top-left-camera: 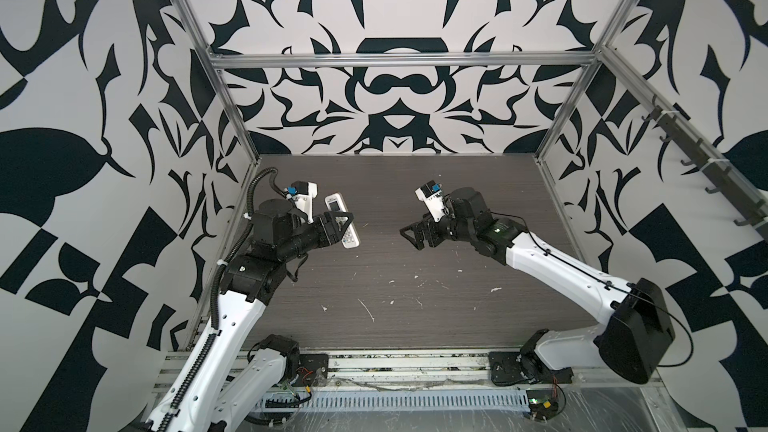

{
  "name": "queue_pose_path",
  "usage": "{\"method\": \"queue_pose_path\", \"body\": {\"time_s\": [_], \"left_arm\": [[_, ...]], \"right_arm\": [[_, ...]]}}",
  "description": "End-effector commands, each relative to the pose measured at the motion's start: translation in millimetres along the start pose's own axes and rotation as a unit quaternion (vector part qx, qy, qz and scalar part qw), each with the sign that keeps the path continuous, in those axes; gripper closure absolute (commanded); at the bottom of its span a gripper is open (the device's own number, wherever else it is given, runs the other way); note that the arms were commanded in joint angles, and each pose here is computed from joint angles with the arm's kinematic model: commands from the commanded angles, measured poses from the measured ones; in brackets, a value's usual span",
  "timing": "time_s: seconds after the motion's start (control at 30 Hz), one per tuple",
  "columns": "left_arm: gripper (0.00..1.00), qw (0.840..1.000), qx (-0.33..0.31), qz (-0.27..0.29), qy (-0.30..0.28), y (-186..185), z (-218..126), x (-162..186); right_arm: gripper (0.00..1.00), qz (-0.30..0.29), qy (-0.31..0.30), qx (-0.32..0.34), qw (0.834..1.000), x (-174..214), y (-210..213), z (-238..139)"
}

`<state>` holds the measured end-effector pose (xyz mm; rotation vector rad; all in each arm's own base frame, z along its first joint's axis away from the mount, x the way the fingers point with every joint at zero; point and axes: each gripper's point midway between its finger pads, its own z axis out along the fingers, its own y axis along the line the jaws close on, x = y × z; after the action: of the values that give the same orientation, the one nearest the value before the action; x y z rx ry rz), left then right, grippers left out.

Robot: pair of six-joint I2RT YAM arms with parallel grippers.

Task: Load the batteries into the remote control
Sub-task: 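Lower the remote to the table with the left gripper while the right gripper withdraws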

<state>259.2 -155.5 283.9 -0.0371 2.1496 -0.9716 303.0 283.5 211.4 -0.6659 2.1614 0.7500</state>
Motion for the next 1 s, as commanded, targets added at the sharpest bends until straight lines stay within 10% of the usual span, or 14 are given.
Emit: {"method": "queue_pose_path", "body": {"time_s": [0.0, 0.97], "left_arm": [[0.67, 0.998, -0.055, -0.007, 0.027, 20, 2, 9], [0.69, 0.965, -0.222, -0.043, 0.131, 98, 43, 66]], "right_arm": [[0.00, -0.001, -0.011, 0.034, 0.999, -3, -12, -4], [0.01, 0.029, 0.004, 0.064, 0.997, 25, -35, 15]]}}
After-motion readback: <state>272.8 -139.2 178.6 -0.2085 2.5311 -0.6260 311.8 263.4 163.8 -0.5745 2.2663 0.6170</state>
